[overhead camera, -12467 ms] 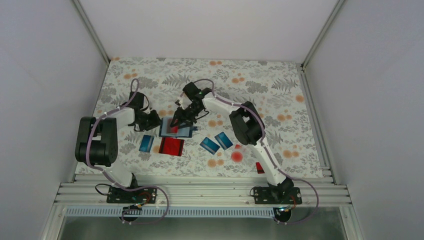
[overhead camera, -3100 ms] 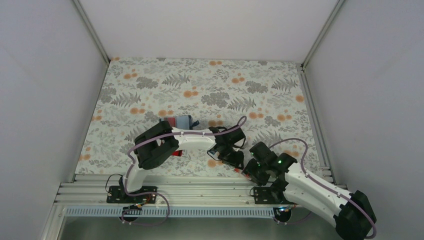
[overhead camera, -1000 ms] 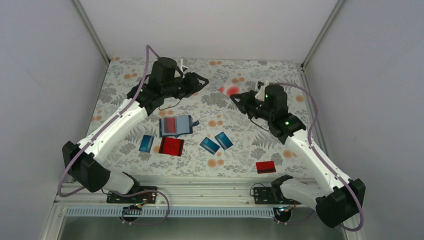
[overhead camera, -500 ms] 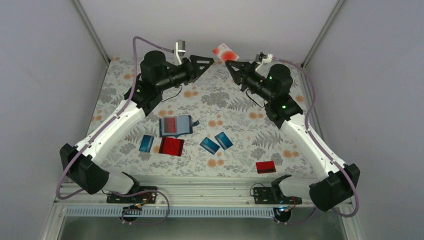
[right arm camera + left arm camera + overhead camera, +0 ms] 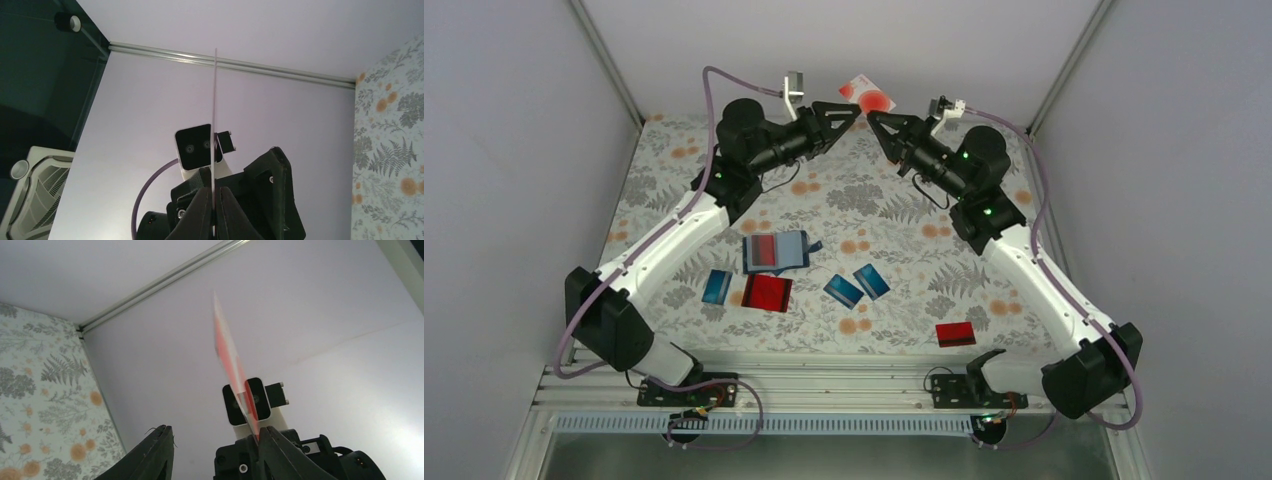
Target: Put the credit cards into the card holder
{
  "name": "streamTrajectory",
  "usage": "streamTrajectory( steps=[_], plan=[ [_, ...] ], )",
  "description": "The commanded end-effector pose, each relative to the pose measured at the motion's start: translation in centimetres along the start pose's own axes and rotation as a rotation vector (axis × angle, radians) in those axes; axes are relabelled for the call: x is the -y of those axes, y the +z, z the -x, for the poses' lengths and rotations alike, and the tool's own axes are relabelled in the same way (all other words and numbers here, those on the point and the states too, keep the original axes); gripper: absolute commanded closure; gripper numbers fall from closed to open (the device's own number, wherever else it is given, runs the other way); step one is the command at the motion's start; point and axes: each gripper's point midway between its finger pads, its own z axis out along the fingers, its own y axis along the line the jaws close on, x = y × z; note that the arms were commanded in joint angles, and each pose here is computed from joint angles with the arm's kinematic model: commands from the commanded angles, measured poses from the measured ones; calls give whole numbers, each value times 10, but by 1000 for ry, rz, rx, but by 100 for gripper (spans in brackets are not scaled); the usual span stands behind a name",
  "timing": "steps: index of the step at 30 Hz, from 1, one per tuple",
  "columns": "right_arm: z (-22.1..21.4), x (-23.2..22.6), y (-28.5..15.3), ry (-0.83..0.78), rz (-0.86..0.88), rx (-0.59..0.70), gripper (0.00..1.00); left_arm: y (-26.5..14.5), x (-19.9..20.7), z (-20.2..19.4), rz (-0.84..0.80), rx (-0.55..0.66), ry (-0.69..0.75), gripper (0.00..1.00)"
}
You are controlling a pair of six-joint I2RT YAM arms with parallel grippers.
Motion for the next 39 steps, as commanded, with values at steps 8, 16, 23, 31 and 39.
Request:
streamTrajectory(
  steps=[8,16,23,31,39],
  plan=[
    [-12,-22,8,-18,76,-72,96,5,26,20,-80,59,39,63],
    [-12,-19,10,-19,74,-81,96,9,24,22,-64,52,49,90],
    [-15,3,14,-31,-22,-129,85,2,12,24,-2,56,38,98],
    [8,98,0,-195,-307,-282,30,-78,-88,29,346,-5,87,98],
    [-18,252,-2,-323,-669,-596,30,-156,-206,-21,552,-263,108,98]
  ],
)
